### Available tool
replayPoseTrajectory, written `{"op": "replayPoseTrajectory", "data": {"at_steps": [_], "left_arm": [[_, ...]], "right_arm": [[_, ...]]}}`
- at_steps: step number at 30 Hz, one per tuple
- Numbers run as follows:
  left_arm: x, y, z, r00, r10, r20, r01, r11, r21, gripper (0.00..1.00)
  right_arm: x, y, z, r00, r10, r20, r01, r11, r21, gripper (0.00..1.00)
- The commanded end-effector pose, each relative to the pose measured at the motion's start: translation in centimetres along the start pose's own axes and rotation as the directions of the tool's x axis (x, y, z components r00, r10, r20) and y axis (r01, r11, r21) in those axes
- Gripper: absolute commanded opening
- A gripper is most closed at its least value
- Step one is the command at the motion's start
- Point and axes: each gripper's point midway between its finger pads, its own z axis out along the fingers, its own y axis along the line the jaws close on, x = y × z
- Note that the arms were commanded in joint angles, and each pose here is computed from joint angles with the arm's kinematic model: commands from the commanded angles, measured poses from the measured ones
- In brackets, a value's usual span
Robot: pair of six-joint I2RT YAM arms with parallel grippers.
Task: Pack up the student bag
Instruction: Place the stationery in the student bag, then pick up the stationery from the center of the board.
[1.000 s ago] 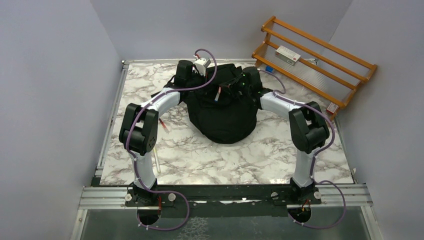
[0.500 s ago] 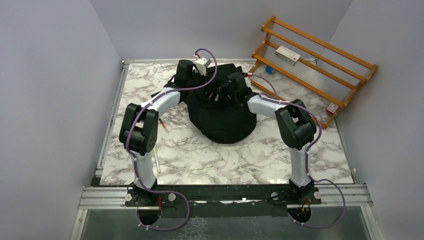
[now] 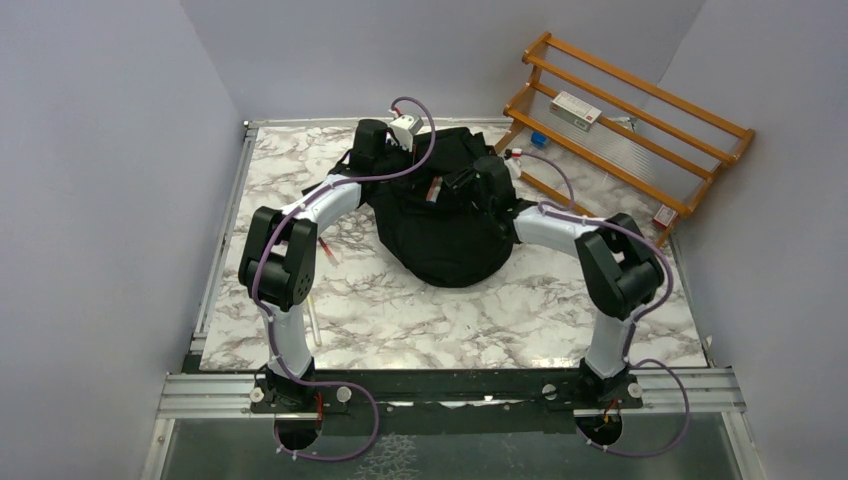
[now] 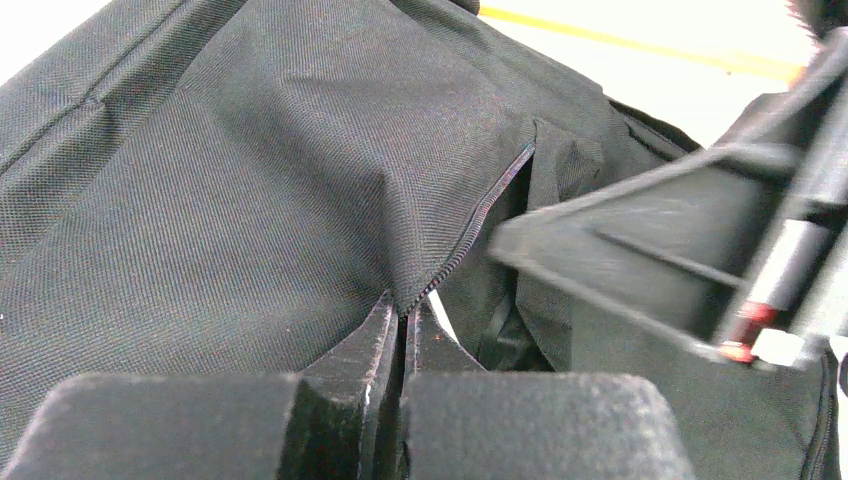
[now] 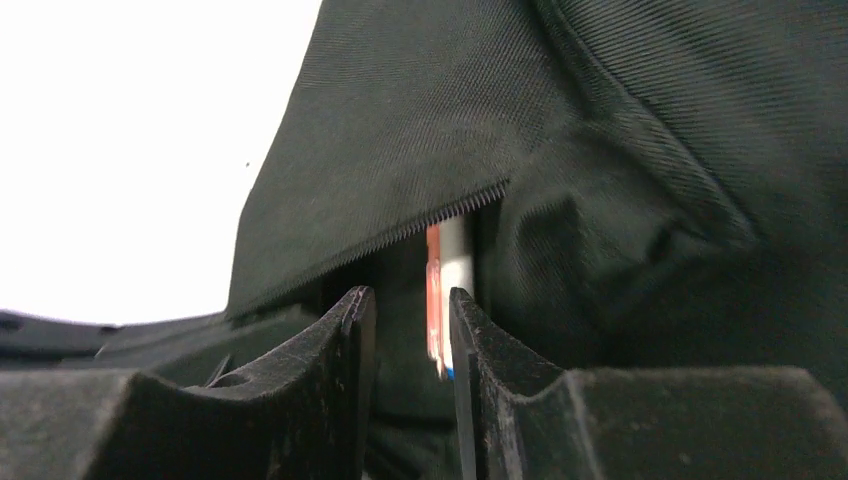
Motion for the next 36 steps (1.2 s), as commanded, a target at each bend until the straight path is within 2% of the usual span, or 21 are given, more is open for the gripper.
{"op": "replayPoseTrajectory", "data": {"at_steps": [1,6,10,14,18,20,26,31,36], "left_arm": [[-2.4,-1.0,-0.2,0.998,0.044,0.053,-0.045,0.999,0.03,0.0],[-2.5,-1.3,-0.1,0.999,0.015,0.052,-0.017,0.999,0.042,0.0],[-3.3,-1.5,-0.5,0.998,0.002,0.064,-0.004,0.999,0.032,0.0],[-4.2,-1.2,-0.6,0.997,-0.031,0.068,0.031,0.999,0.011,0.0],[-4.5,-1.2,-0.9,0.996,-0.054,0.071,0.054,0.999,0.008,0.0],[-4.6,-1.1,-1.2,0.996,-0.061,0.072,0.062,0.998,-0.002,0.0],[-4.8,-0.5,-1.8,0.995,-0.081,0.052,0.082,0.996,-0.021,0.0],[-5.6,-0.6,-2.2,0.995,-0.079,0.052,0.081,0.996,-0.027,0.0],[-6.3,-0.6,-2.8,0.996,-0.069,0.047,0.071,0.997,-0.033,0.0]], "right_arm": [[-4.0,2.9,-4.4,0.982,-0.118,0.15,0.135,0.985,-0.108,0.37],[-3.8,3.7,-8.5,0.934,-0.315,0.166,0.346,0.913,-0.215,0.37],[-1.1,4.5,-12.2,0.866,-0.473,0.159,0.496,0.778,-0.385,0.35],[3.6,4.8,-15.8,0.753,-0.632,0.184,0.622,0.591,-0.514,0.36],[8.5,5.2,-18.6,0.629,-0.74,0.237,0.684,0.381,-0.622,0.36],[10.8,5.5,-19.4,0.585,-0.77,0.256,0.684,0.298,-0.666,0.36],[17.4,7.2,-19.3,0.482,-0.824,0.298,0.655,0.114,-0.747,0.37],[22.5,7.4,-17.1,0.429,-0.848,0.309,0.629,0.035,-0.777,0.38],[25.8,7.8,-14.1,0.4,-0.861,0.314,0.641,0.018,-0.767,0.42]]}}
